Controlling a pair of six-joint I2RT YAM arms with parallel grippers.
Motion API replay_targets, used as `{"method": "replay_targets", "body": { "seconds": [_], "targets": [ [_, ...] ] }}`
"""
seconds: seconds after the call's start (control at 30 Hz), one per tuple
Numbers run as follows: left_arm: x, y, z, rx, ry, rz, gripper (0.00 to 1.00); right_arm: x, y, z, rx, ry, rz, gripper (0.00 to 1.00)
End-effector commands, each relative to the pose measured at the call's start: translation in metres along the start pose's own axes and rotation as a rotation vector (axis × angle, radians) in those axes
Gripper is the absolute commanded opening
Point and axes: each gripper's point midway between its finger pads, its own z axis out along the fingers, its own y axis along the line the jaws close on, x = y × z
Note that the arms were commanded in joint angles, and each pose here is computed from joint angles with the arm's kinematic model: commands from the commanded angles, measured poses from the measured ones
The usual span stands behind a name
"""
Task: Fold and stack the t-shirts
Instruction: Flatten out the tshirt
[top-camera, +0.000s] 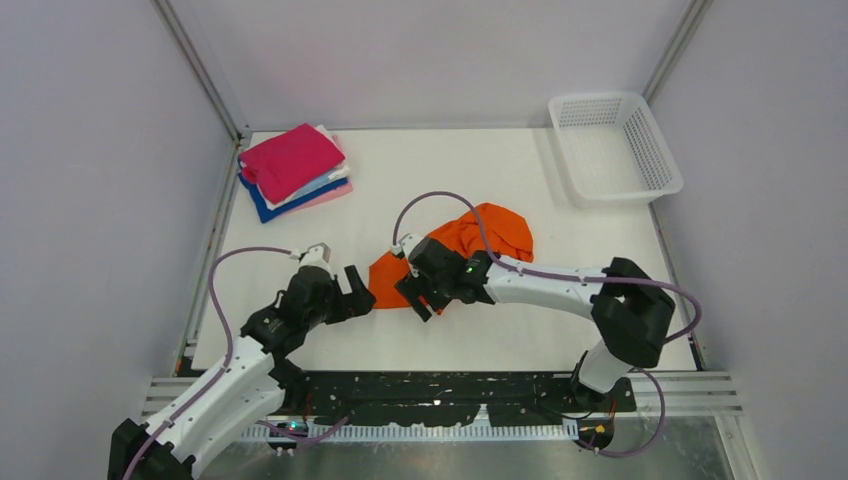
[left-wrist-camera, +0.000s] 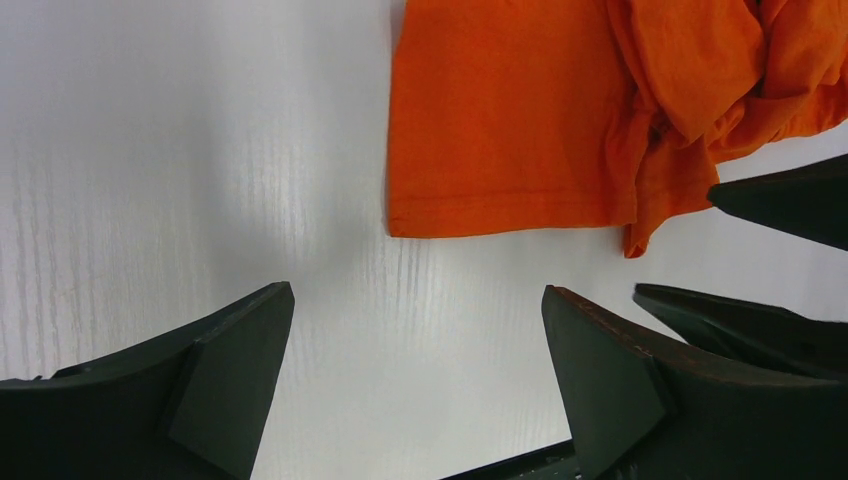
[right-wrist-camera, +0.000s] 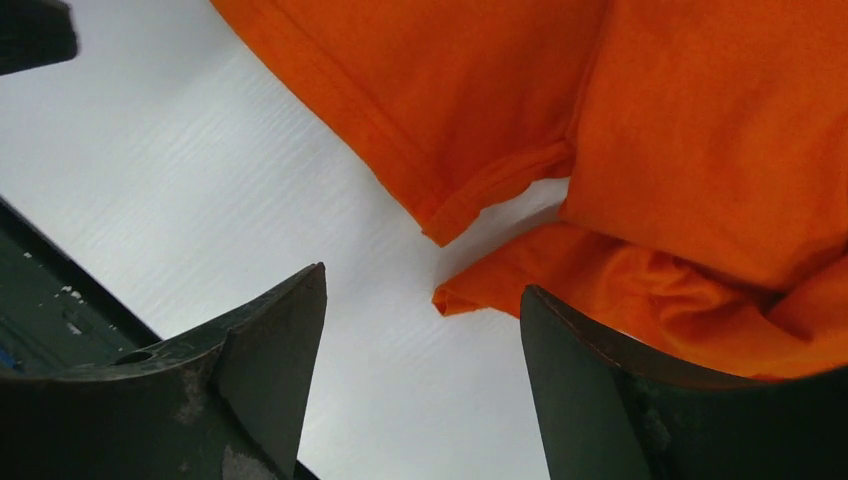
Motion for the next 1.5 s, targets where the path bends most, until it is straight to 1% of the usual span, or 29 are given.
{"method": "replay_targets", "body": {
  "seconds": [0.0,0.1,0.3,0.5,0.57,0.6,0.63,0.67,0.73,0.77,0.8,0.83,0.9,0.93,0.97,1.0,1.03,1.07,1.1,1.13,1.17,1.2,1.23,1.27,1.33,1.47],
  "targets": [
    [-0.009,-0.002,-0.004,-0.002,-0.037,-0.010,1.00,-0.003,-0.002,0.019,0.023,0.065,-0.026,0.75],
    [-0.009,-0.001,-0.004,-0.003,-0.037,-0.010,1.00,0.012,-0.008,0.027,0.039,0.113,-0.001,0.73],
    [-0.008,-0.001,-0.001,-0.008,-0.034,-0.008,1.00,0.041,-0.030,0.038,0.075,0.182,0.060,0.71],
    [-0.009,-0.002,0.002,-0.011,-0.025,-0.007,1.00,0.048,-0.042,0.049,0.100,0.190,0.108,0.61],
    [-0.008,-0.002,0.003,-0.015,-0.019,-0.007,1.00,0.049,-0.045,0.052,0.119,0.191,0.120,0.51],
    [-0.007,-0.002,0.004,-0.016,-0.014,-0.006,1.00,0.050,-0.045,0.053,0.124,0.193,0.130,0.39],
    [-0.007,-0.003,0.005,-0.014,-0.012,-0.006,1.00,0.051,-0.047,0.053,0.134,0.191,0.136,0.32],
    [-0.007,-0.003,0.006,-0.015,-0.008,-0.005,1.00,0.050,-0.048,0.051,0.144,0.183,0.151,0.21],
    [-0.006,-0.004,0.008,-0.015,-0.002,-0.005,1.00,0.047,-0.052,0.045,0.169,0.161,0.171,0.10],
    [-0.006,-0.004,0.009,-0.021,0.004,-0.005,1.00,0.048,-0.055,0.042,0.185,0.153,0.180,0.07],
    [-0.006,-0.004,0.010,-0.026,0.006,-0.004,1.00,0.039,-0.055,0.034,0.183,0.115,0.198,0.06],
    [-0.006,-0.003,0.011,-0.032,0.009,-0.003,1.00,0.039,-0.056,0.031,0.184,0.099,0.206,0.05],
    [-0.008,-0.004,0.014,-0.045,0.019,-0.001,1.00,0.020,-0.055,0.010,0.167,0.001,0.253,0.05],
    [-0.008,-0.005,0.016,-0.048,0.025,-0.001,1.00,0.020,-0.057,0.004,0.168,-0.014,0.268,0.05],
    [-0.009,-0.007,0.018,-0.050,0.033,0.001,1.00,0.009,-0.059,-0.009,0.165,-0.071,0.300,0.05],
    [-0.007,-0.009,0.020,-0.046,0.051,0.004,1.00,0.011,-0.063,-0.014,0.173,-0.085,0.314,0.05],
    [-0.006,-0.010,0.023,-0.047,0.065,0.005,1.00,0.002,-0.069,-0.028,0.180,-0.141,0.346,0.05],
    [-0.005,-0.011,0.026,-0.051,0.076,0.004,0.99,0.006,-0.073,-0.033,0.188,-0.150,0.360,0.05],
    [-0.004,-0.012,0.028,-0.052,0.088,0.004,0.95,-0.001,-0.081,-0.047,0.196,-0.204,0.391,0.05],
    [-0.003,-0.013,0.031,-0.052,0.099,0.006,0.92,0.005,-0.085,-0.051,0.205,-0.210,0.404,0.05],
    [-0.001,-0.013,0.034,-0.054,0.110,0.008,0.89,0.001,-0.093,-0.064,0.211,-0.257,0.430,0.05],
    [0.001,-0.014,0.038,-0.058,0.125,0.011,0.86,0.008,-0.097,-0.066,0.221,-0.259,0.444,0.05],
    [0.002,-0.015,0.041,-0.059,0.136,0.013,0.84,0.005,-0.104,-0.078,0.228,-0.301,0.465,0.05],
    [0.002,-0.016,0.044,-0.060,0.144,0.012,0.83,0.011,-0.107,-0.080,0.230,-0.301,0.474,0.05],
    [0.004,-0.018,0.051,-0.063,0.163,0.014,0.77,0.012,-0.114,-0.094,0.234,-0.348,0.495,0.05],
    [0.009,-0.024,0.063,-0.072,0.207,0.030,0.66,0.023,-0.127,-0.100,0.270,-0.357,0.528,0.05]
  ]
}}
